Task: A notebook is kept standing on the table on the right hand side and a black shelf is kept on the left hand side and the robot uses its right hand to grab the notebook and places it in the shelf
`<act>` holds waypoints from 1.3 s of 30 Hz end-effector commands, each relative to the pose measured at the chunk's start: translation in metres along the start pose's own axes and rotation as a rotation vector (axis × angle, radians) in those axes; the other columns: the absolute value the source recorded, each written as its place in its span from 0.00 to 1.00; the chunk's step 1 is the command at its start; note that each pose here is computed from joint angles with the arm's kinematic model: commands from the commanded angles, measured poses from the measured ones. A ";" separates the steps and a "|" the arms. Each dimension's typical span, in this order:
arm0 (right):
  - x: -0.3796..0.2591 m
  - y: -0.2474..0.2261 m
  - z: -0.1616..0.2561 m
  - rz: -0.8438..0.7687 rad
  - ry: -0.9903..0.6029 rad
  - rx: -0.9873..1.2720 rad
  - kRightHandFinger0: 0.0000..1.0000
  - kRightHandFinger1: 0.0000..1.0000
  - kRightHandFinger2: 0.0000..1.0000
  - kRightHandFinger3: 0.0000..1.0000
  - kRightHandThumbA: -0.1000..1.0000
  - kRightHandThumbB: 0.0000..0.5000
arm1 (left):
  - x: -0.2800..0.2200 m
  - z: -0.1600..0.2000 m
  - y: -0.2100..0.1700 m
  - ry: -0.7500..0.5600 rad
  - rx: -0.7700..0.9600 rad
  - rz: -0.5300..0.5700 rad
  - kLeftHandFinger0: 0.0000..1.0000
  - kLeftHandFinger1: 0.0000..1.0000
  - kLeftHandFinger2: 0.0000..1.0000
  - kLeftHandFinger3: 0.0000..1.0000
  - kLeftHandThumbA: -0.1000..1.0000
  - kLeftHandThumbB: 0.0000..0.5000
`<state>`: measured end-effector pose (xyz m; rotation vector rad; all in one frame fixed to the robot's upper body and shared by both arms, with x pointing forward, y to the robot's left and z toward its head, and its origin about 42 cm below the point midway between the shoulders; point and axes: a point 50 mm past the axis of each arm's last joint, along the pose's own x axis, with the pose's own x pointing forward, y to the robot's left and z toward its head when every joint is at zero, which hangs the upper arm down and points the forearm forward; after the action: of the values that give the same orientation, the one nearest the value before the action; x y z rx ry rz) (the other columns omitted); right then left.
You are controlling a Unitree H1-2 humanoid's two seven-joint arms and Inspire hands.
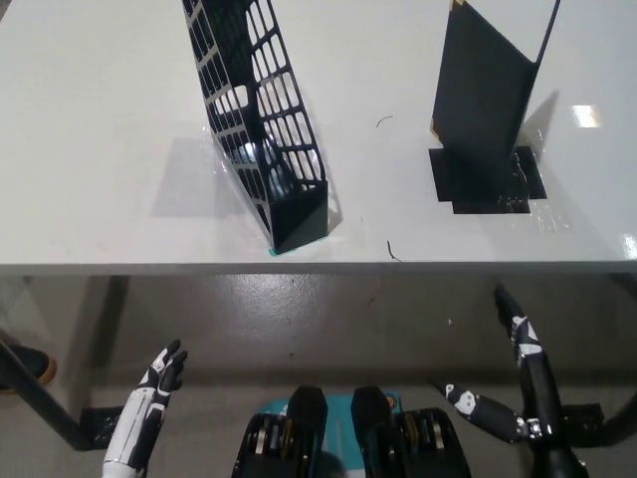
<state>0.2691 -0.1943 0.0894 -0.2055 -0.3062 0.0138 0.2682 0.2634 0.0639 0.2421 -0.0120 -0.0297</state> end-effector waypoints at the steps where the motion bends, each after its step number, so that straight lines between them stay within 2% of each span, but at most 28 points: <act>1: -0.003 -0.003 0.040 -0.044 -0.210 -0.021 1.00 1.00 1.00 1.00 1.00 0.40 | 0.006 0.016 0.004 -0.097 0.011 0.014 1.00 1.00 1.00 1.00 1.00 0.32; 7: 0.012 -0.010 0.091 -0.143 -0.417 -0.052 1.00 1.00 1.00 1.00 1.00 0.40 | 0.004 0.016 0.001 -0.097 -0.003 0.006 1.00 1.00 1.00 1.00 1.00 0.39; 8: 0.021 -0.012 0.099 -0.159 -0.449 -0.047 1.00 1.00 1.00 1.00 1.00 0.38 | 0.004 0.017 0.001 -0.097 0.001 0.006 1.00 1.00 1.00 1.00 1.00 0.39; 9: 0.029 -0.018 0.105 -0.168 -0.467 -0.051 1.00 1.00 1.00 1.00 1.00 0.42 | 0.003 0.016 -0.001 -0.098 0.004 0.004 1.00 1.00 1.00 1.00 1.00 0.37; 11: 0.039 -0.021 0.112 -0.187 -0.485 -0.054 1.00 1.00 1.00 1.00 1.00 0.44 | 0.002 0.015 0.000 -0.100 0.006 0.006 1.00 1.00 1.00 1.00 1.00 0.35; 13: 0.054 -0.026 0.119 -0.232 -0.516 -0.070 1.00 1.00 1.00 1.00 1.00 0.41 | 0.002 0.014 0.001 -0.093 0.007 0.011 1.00 1.00 1.00 1.00 1.00 0.36; 15: 0.070 -0.029 0.121 -0.257 -0.527 -0.048 1.00 1.00 1.00 1.00 1.00 0.53 | 0.002 0.014 0.001 -0.095 0.001 0.016 1.00 1.00 1.00 1.00 1.00 0.36; 19: 0.093 -0.038 0.124 -0.286 -0.514 -0.077 1.00 1.00 1.00 1.00 1.00 0.53 | 0.000 0.012 0.000 -0.091 0.013 0.010 1.00 1.00 1.00 1.00 1.00 0.33; 22: 0.118 -0.044 0.127 -0.335 -0.476 -0.046 1.00 1.00 1.00 1.00 1.00 0.58 | -0.001 0.009 -0.001 -0.079 0.006 0.006 1.00 1.00 1.00 1.00 1.00 0.37; 26: 0.145 -0.044 0.132 -0.340 -0.476 -0.036 1.00 1.00 1.00 1.00 1.00 0.56 | -0.001 0.007 -0.001 -0.087 0.010 0.014 1.00 1.00 1.00 1.00 1.00 0.32; 28: 0.153 -0.043 0.129 -0.342 -0.447 -0.036 1.00 1.00 1.00 1.00 1.00 0.64 | -0.002 0.006 -0.001 -0.086 0.010 0.011 1.00 1.00 1.00 1.00 1.00 0.32; 30: 0.164 -0.043 0.126 -0.352 -0.405 -0.034 1.00 1.00 1.00 1.00 1.00 0.69 | -0.002 0.004 -0.002 -0.075 0.005 0.005 1.00 1.00 1.00 1.00 1.00 0.36; 32: 0.176 -0.043 0.121 -0.365 -0.380 -0.025 1.00 1.00 1.00 1.00 1.00 0.71 | -0.003 0.003 -0.004 -0.070 0.013 0.004 1.00 1.00 1.00 1.00 1.00 0.36; 34: 0.190 -0.042 0.117 -0.379 -0.350 -0.003 1.00 1.00 1.00 1.00 1.00 0.78 | -0.005 0.003 -0.005 -0.066 0.010 0.004 1.00 1.00 1.00 1.00 1.00 0.36; 36: 0.203 -0.040 0.110 -0.395 -0.334 0.009 1.00 1.00 1.00 1.00 1.00 0.66 | -0.007 0.002 -0.004 -0.064 0.005 0.005 1.00 1.00 1.00 1.00 1.00 0.34; 39: 0.224 -0.033 0.095 -0.436 -0.291 0.003 1.00 1.00 1.00 1.00 1.00 0.63 | -0.012 0.000 -0.002 -0.057 0.012 0.014 1.00 1.00 1.00 1.00 1.00 0.35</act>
<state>0.4294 -0.2038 0.2339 -0.1834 -0.5965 -0.3076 0.2603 0.2594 0.0599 0.2403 -0.0316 -0.0355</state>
